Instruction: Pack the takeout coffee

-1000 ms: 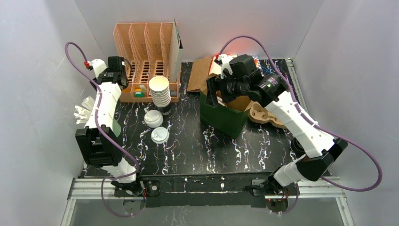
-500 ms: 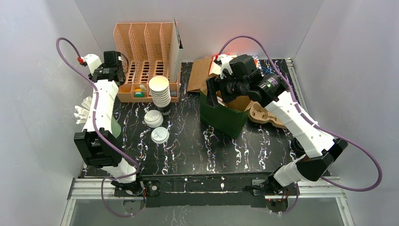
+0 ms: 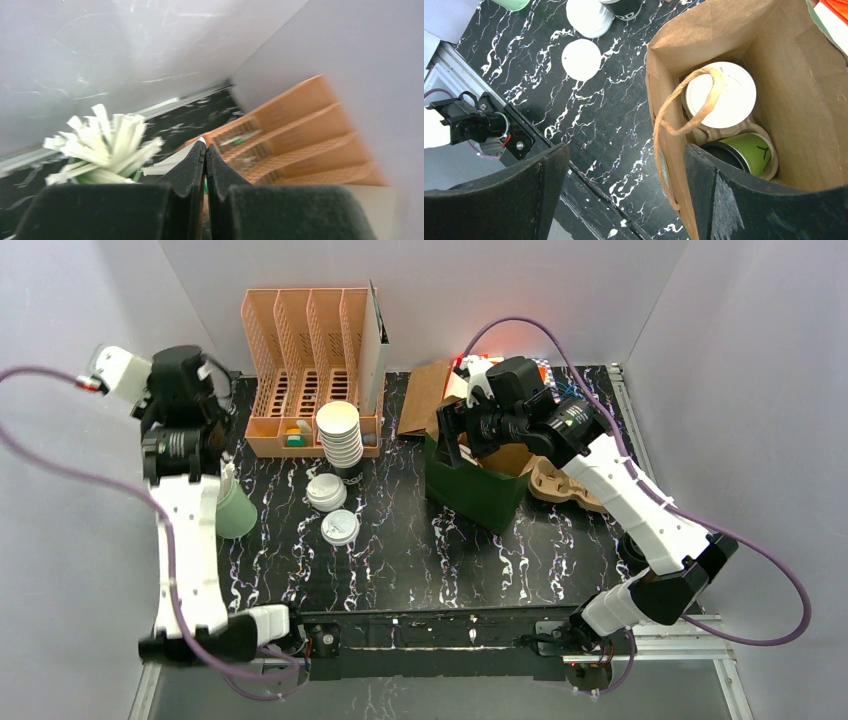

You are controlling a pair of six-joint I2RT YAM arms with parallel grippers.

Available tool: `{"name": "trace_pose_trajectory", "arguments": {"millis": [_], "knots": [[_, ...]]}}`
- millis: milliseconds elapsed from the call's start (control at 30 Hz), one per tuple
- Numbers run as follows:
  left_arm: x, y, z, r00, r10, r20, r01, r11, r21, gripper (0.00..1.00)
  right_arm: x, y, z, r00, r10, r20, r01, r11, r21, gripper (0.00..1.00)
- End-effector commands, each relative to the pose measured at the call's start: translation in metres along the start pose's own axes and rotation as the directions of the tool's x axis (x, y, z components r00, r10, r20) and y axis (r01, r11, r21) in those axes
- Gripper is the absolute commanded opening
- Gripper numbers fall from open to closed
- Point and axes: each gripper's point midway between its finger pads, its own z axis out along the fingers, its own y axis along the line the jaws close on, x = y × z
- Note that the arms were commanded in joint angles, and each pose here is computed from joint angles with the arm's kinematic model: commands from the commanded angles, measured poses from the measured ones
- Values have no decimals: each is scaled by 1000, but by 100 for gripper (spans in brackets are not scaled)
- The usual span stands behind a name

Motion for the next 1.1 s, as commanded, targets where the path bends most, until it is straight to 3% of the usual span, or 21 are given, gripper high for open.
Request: {"name": "trace_pose_trajectory", "arguments": {"millis": [0, 133, 267, 367, 467, 533, 633, 800, 900, 1067], "knots": [[-77, -11, -62, 901, -421, 102, 373, 874, 311, 0, -21, 9, -9, 997, -16, 79, 19, 999, -34, 92], [-119, -16, -100, 831, -548, 97, 447, 762, 469, 0, -25, 9, -13, 995, -24, 99, 28, 999, -31, 92], [-142, -28, -131, 813, -580, 39, 453, 674, 584, 0, -29, 10, -17, 991, -29, 132, 34, 999, -32, 92], [-140, -47, -145, 809, -584, -63, 476, 588, 654, 0, -41, 11, -23, 983, -34, 183, 40, 999, -29, 93], [-117, -86, -159, 852, -472, -226, 471, 502, 726, 0, -55, 10, -34, 968, -43, 246, 45, 999, -2, 94], [-95, -115, -169, 852, -378, -362, 506, 417, 755, 0, -63, 8, -49, 951, -52, 304, 46, 999, 26, 94], [-72, -150, -193, 823, -218, -525, 567, 247, 786, 0, -71, -7, -74, 918, -61, 391, 16, 993, 119, 94], [-72, -178, -222, 751, -82, -655, 659, 41, 751, 0, -66, -41, -113, 874, -96, 475, -59, 952, 302, 94], [-66, -187, -235, 691, 18, -723, 723, -26, 690, 0, -62, -66, -143, 836, -112, 537, -149, 895, 420, 95], [-41, -195, -246, 612, 153, -776, 787, -17, 617, 0, -59, -84, -171, 794, -157, 587, -205, 841, 501, 95]]}}
